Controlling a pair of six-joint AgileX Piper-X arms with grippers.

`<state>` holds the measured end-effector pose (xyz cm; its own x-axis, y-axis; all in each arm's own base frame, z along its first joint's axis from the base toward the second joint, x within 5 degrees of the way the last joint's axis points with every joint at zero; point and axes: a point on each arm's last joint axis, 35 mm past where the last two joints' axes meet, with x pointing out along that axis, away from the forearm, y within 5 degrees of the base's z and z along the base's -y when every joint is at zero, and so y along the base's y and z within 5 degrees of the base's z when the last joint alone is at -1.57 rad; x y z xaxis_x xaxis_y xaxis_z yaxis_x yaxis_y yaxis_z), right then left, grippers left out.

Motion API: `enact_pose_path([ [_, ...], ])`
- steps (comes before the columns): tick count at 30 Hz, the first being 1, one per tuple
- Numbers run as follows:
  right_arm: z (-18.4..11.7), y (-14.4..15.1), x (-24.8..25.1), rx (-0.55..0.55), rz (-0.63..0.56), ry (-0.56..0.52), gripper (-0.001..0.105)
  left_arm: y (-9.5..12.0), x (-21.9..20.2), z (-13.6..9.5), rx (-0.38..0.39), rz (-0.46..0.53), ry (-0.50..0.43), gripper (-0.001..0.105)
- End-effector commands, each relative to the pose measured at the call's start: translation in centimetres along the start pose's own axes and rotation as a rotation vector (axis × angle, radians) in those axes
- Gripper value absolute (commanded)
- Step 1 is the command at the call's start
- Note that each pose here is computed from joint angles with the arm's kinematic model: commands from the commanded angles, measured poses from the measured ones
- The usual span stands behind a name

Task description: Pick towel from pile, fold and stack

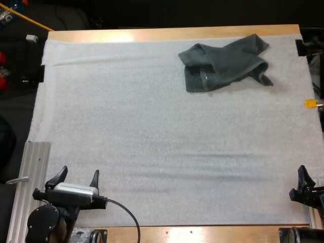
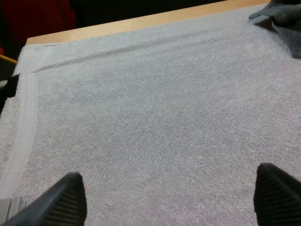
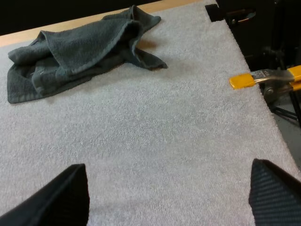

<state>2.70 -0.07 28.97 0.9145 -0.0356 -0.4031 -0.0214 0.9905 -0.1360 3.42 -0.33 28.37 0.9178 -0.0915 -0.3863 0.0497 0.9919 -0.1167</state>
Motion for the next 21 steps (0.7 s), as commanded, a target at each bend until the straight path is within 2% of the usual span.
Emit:
enact_pose_path([
  [1,0.3,0.0,0.2,0.000,0.002,-0.004,0.069,0.0,0.1,0.3,-0.008,0.001,-0.007,0.070],
  [8,0.6,0.0,-0.2,-0.001,0.018,-0.017,0.069,-0.2,-0.1,0.5,-0.007,-0.028,-0.017,0.070],
  [14,1.9,0.1,-1.7,-0.007,0.089,-0.084,0.069,-0.8,-1.3,1.6,0.002,-0.174,-0.048,0.069],
  [18,3.3,0.3,-3.1,-0.017,0.176,-0.139,0.069,-1.4,-2.2,2.3,0.019,-0.301,-0.066,0.069],
  [21,4.6,0.4,-3.3,-0.020,0.253,-0.145,0.069,-1.7,-2.1,3.2,0.028,-0.377,-0.034,0.069],
])
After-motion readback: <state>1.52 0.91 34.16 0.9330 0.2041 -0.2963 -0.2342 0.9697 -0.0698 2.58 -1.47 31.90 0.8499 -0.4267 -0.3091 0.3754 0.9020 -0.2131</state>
